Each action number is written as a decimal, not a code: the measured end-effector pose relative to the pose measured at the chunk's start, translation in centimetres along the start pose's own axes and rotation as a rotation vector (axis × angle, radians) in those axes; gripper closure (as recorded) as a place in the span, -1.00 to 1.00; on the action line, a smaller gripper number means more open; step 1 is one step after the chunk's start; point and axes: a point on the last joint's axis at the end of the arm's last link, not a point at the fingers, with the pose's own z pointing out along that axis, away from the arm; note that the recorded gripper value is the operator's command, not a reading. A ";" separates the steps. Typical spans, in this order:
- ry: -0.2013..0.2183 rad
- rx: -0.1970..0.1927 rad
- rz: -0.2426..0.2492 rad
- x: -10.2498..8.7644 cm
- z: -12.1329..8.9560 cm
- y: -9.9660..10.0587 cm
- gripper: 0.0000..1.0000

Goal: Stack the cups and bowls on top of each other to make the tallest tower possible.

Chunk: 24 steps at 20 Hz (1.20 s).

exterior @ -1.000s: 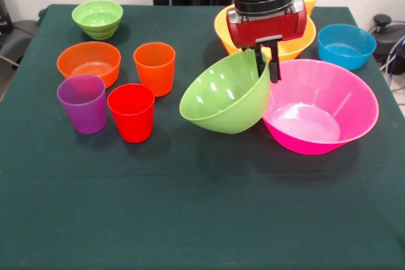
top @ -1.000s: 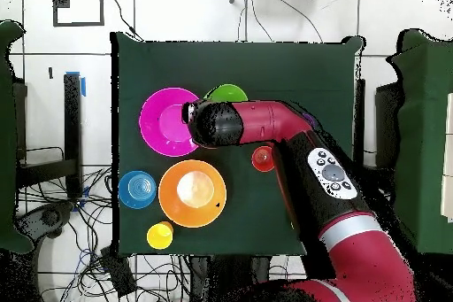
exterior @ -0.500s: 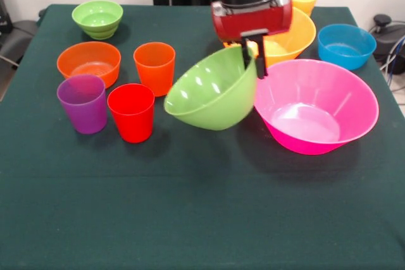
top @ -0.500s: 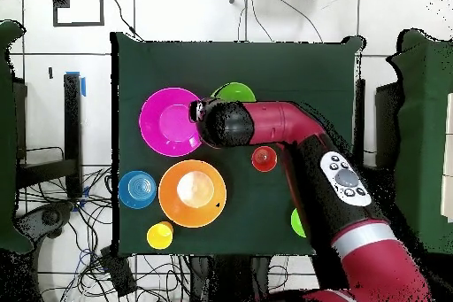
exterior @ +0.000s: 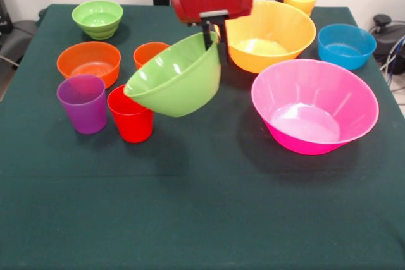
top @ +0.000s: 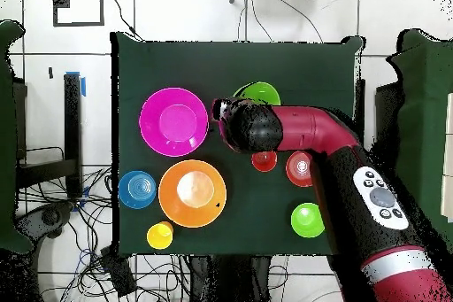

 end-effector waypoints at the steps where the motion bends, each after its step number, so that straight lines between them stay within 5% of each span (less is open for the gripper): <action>1: 0.000 0.000 0.002 0.0 0.0 -0.1 1.00; 11: 0.005 0.000 -0.002 0.3 0.1 0.0 1.00; 24: 0.050 0.002 -0.059 3.1 1.1 1.5 1.00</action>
